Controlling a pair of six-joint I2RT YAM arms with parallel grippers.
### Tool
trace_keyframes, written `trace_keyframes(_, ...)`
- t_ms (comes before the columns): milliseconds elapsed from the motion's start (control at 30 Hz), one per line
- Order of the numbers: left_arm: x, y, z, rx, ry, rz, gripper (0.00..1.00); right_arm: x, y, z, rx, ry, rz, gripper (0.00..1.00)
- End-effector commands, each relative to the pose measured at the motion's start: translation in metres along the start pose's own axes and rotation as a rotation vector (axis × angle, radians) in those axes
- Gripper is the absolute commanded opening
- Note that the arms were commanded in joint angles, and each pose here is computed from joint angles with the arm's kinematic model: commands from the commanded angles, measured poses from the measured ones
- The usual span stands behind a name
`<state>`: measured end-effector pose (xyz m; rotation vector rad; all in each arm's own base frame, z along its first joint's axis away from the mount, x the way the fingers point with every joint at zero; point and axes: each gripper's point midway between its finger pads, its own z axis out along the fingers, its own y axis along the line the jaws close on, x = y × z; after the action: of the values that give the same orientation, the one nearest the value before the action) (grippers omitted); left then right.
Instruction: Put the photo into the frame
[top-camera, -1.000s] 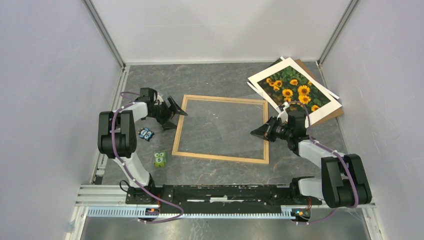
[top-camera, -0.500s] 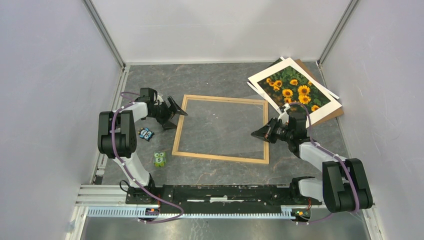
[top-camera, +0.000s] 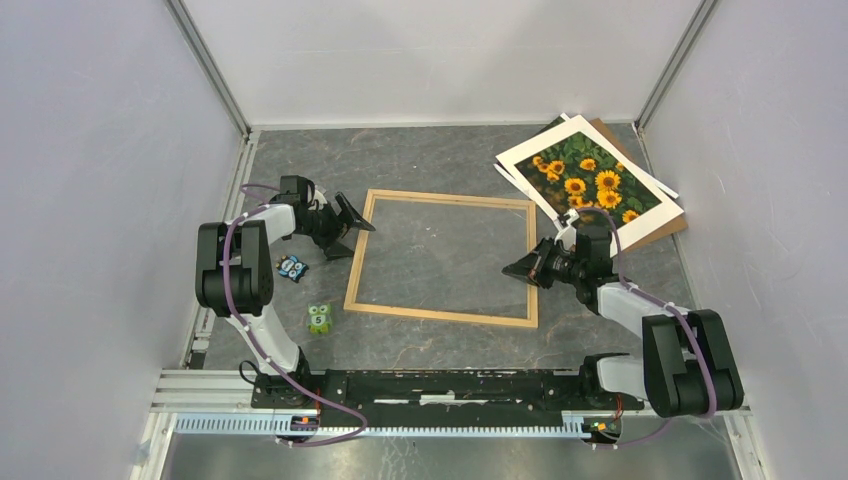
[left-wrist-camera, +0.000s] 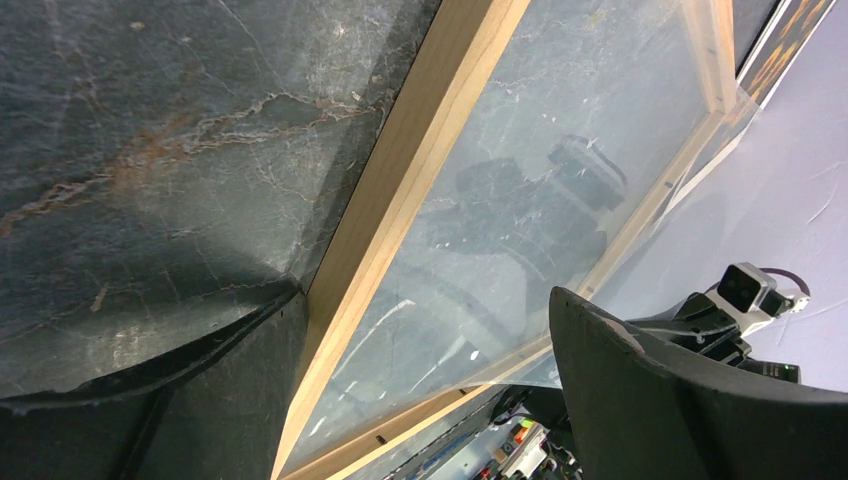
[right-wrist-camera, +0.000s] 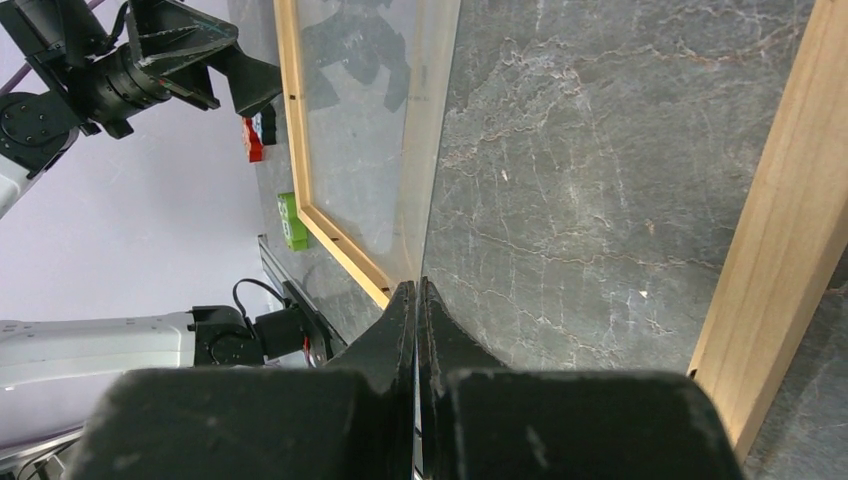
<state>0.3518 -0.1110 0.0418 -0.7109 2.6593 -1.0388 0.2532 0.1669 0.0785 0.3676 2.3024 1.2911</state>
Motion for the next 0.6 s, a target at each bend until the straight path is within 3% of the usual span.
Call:
trace_keyframes(0,0.005,0.006,0.007,0.004,0.027,-0.039,0.96,0.001,0.004,0.003,-0.029,0.019,-0.039,0.00)
trace_keyframes(467,0.012,0.004,0.011,0.021,0.049,-0.048,0.97,-0.003,-0.002,0.008,0.000,0.026,-0.069,0.00)
trace_keyframes(567,0.012,0.003,0.010,0.024,0.046,-0.044,0.97,-0.006,-0.006,0.007,0.034,0.031,-0.101,0.10)
